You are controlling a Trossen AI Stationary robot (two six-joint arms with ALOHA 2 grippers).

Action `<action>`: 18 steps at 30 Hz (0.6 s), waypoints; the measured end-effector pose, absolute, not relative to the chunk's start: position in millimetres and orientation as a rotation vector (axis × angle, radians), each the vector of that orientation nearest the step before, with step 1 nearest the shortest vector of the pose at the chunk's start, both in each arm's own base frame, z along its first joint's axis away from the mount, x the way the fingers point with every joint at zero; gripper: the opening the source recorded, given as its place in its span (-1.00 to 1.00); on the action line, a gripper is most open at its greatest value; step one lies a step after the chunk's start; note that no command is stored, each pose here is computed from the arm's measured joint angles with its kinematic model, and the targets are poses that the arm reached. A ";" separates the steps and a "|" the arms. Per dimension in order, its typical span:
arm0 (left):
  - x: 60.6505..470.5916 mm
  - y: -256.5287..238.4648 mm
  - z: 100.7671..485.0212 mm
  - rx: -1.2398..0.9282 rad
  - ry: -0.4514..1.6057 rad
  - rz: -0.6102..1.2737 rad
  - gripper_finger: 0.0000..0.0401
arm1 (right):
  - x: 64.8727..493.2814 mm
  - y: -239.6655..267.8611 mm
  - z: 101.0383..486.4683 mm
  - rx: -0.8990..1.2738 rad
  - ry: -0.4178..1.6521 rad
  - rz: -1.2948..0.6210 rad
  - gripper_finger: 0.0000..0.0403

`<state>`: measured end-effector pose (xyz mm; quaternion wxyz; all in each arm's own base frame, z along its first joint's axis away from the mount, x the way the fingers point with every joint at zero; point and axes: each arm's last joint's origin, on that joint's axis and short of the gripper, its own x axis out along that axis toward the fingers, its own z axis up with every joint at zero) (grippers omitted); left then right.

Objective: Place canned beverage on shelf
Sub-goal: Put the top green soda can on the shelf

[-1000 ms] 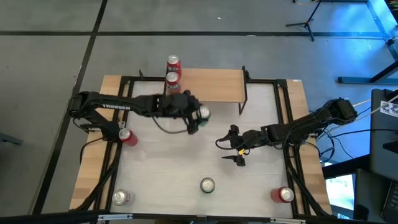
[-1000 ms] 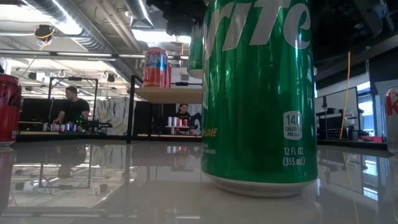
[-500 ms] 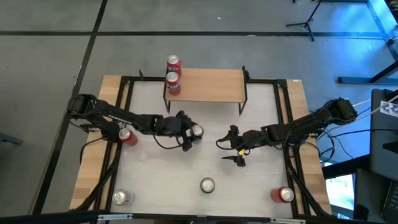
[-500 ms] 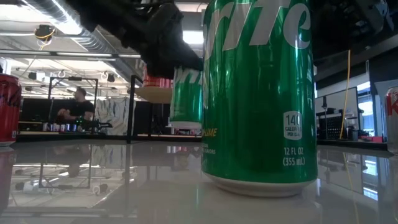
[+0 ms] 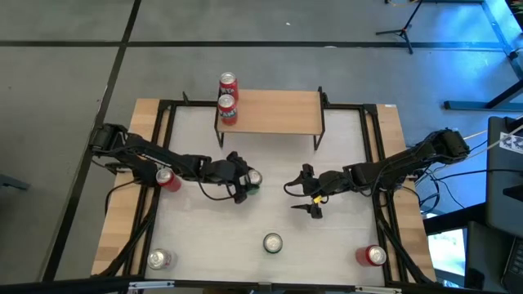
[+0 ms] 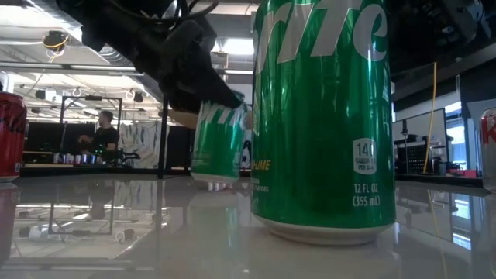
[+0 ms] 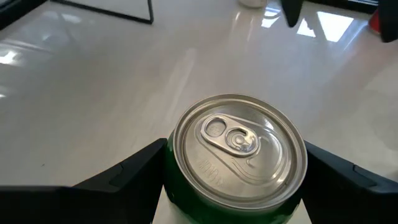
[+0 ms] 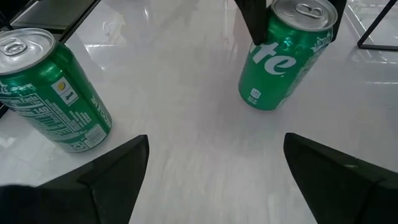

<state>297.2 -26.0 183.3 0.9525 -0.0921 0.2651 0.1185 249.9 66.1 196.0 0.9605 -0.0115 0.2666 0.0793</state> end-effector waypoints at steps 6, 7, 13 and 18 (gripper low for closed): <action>296.7 -25.9 182.6 -0.183 0.549 0.241 0.52 | 249.8 66.1 196.0 -0.023 0.541 0.161 0.84; 296.6 -25.9 182.5 -0.183 0.550 0.240 0.55 | 249.8 66.1 196.0 -0.023 0.541 0.161 0.84; 297.2 -25.9 183.8 -0.184 0.540 0.240 0.66 | 249.8 66.1 196.0 -0.023 0.541 0.161 0.84; 297.0 -25.7 183.5 -0.184 0.545 0.241 0.67 | 249.8 66.1 196.1 -0.023 0.540 0.161 0.84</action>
